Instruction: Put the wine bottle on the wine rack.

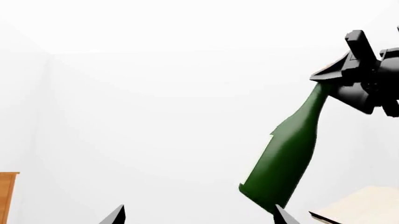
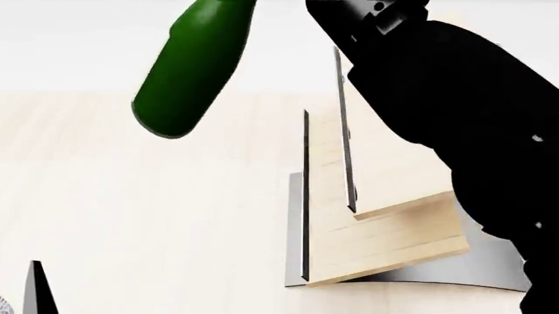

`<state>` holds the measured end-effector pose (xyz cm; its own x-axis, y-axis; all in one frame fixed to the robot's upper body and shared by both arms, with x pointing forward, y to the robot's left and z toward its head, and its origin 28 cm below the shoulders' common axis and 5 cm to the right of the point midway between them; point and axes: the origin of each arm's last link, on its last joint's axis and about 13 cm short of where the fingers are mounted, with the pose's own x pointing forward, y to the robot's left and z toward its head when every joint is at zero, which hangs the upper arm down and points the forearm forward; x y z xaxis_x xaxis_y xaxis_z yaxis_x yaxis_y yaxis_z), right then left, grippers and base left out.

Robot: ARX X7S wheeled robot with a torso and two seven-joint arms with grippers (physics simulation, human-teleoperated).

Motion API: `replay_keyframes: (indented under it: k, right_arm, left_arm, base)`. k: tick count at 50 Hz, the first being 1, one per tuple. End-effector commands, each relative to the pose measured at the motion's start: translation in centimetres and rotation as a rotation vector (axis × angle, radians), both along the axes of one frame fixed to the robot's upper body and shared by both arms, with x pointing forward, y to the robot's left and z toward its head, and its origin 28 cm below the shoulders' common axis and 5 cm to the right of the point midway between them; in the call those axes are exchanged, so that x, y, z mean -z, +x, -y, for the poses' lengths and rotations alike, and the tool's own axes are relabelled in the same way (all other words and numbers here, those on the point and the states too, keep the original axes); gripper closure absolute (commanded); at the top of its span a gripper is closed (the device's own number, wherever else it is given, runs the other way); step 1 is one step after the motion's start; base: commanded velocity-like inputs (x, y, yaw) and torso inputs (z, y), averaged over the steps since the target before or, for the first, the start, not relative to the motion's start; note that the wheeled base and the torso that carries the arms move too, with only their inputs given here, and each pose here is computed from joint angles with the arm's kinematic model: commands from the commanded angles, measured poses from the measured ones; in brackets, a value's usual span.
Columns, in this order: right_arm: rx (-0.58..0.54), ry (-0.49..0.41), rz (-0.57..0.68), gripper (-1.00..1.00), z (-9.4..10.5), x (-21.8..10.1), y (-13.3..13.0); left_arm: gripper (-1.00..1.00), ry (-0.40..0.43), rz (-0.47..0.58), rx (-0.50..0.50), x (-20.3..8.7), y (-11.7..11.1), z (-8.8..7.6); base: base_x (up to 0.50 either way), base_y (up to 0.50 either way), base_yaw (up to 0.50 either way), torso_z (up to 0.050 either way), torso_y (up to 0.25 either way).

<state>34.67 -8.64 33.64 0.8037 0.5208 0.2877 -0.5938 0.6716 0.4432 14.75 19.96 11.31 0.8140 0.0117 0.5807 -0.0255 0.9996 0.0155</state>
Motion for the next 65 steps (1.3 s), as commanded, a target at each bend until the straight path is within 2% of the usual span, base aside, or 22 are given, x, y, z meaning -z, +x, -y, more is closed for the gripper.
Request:
replay_keyframes:
  k: [1,3,5,11,15,21,25,30,36,47,65]
  right_arm:
    - [0.042,0.212,-0.067,1.0,4.3,-2.2,0.4]
    - [0.049,0.24,-0.079,1.0,4.8,-2.3,0.4]
    - [0.104,0.255,-0.067,1.0,5.5,-2.2,0.6]
    - [0.106,0.324,-0.123,1.0,7.0,-2.0,0.6]
    - [0.175,0.326,-0.142,1.0,8.2,-1.6,0.8]
    - [0.208,0.385,-0.173,1.0,9.9,-1.2,0.8]
    - [0.224,0.389,-0.18,1.0,10.8,-1.1,0.8]
    - [0.237,0.479,-0.229,1.0,12.8,-1.2,0.5]
    - [0.237,0.554,-0.263,1.0,14.1,-0.9,0.2]
    - [0.233,0.65,-0.313,1.0,15.8,-0.1,0.0]
    - [0.236,0.699,-0.387,1.0,17.6,2.3,0.5]
  left_arm:
    - [-1.0,0.002,-0.002,0.003,0.0,0.0,0.1]
    - [-1.0,0.002,-0.001,0.003,0.0,0.0,0.1]
    - [-1.0,0.001,-0.001,0.003,0.0,0.0,0.1]
    - [-1.0,0.003,-0.003,0.008,0.0,0.0,0.2]
    - [-1.0,0.001,-0.002,0.006,0.0,0.0,0.1]
    - [-1.0,0.003,-0.003,0.008,0.0,0.0,0.2]
    - [-1.0,0.003,-0.003,0.007,0.0,0.0,0.2]
    - [-1.0,0.002,-0.004,0.007,0.1,0.1,0.2]
    - [-1.0,0.004,-0.006,0.011,0.1,0.0,0.2]
    - [-1.0,0.002,-0.007,0.008,0.1,0.1,0.2]
    - [-1.0,0.002,-0.009,0.008,0.2,0.0,0.2]
  base:
    - [0.0,0.0,0.0,0.0,0.0]
    - [0.0,0.0,0.0,0.0,0.0]
    - [0.0,0.0,0.0,0.0,0.0]
    - [0.0,0.0,0.0,0.0,0.002]
    - [0.0,0.0,0.0,0.0,0.0]
    - [0.0,0.0,0.0,0.0,0.0]
    - [0.0,0.0,0.0,0.0,0.003]
    - [0.0,0.0,0.0,0.0,0.0]
    - [0.0,0.0,0.0,0.0,0.0]
    - [0.0,0.0,0.0,0.0,0.001]
    - [0.0,0.0,0.0,0.0,0.001]
